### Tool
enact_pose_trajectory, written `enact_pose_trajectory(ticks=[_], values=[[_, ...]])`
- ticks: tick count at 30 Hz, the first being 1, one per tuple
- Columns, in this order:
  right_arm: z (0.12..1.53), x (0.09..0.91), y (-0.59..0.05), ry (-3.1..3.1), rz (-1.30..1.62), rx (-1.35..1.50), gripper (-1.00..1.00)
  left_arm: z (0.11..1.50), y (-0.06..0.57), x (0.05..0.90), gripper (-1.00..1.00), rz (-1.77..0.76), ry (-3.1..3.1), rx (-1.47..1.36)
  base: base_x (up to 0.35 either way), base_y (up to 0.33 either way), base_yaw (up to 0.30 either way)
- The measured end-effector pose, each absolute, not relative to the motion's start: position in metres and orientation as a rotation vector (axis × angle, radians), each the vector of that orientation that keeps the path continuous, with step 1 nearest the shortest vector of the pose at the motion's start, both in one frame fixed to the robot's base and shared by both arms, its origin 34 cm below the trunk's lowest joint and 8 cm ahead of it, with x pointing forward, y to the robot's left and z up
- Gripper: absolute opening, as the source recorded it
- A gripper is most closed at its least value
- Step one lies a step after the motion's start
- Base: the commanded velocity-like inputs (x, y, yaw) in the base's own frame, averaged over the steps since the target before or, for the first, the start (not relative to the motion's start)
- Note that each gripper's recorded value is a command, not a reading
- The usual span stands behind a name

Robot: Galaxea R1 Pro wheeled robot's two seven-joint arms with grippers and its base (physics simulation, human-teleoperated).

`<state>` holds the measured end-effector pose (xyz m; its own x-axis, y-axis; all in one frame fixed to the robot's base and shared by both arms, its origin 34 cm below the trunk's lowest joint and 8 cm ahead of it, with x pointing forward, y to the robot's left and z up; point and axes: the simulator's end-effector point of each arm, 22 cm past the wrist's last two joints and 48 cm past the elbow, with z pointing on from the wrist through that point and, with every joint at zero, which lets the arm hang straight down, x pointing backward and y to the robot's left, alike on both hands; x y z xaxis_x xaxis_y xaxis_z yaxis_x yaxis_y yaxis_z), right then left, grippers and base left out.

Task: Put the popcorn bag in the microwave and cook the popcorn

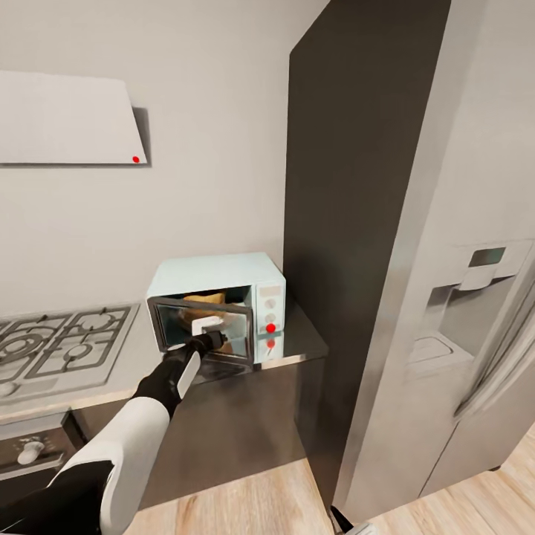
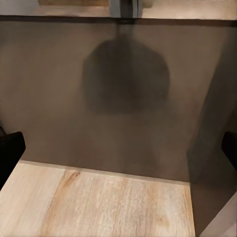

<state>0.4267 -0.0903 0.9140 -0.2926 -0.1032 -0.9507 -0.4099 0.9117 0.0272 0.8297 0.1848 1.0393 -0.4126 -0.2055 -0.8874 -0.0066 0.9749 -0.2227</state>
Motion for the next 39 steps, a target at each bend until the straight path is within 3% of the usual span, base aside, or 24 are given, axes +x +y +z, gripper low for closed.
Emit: enact_pose_trajectory(ticks=[39], values=[[0.906,0.411,-0.065,1.873,0.373,-0.424,1.00,1.043,0.173,0.830,1.00,-0.240,1.975,-0.150,0.063,-0.028,0.000]])
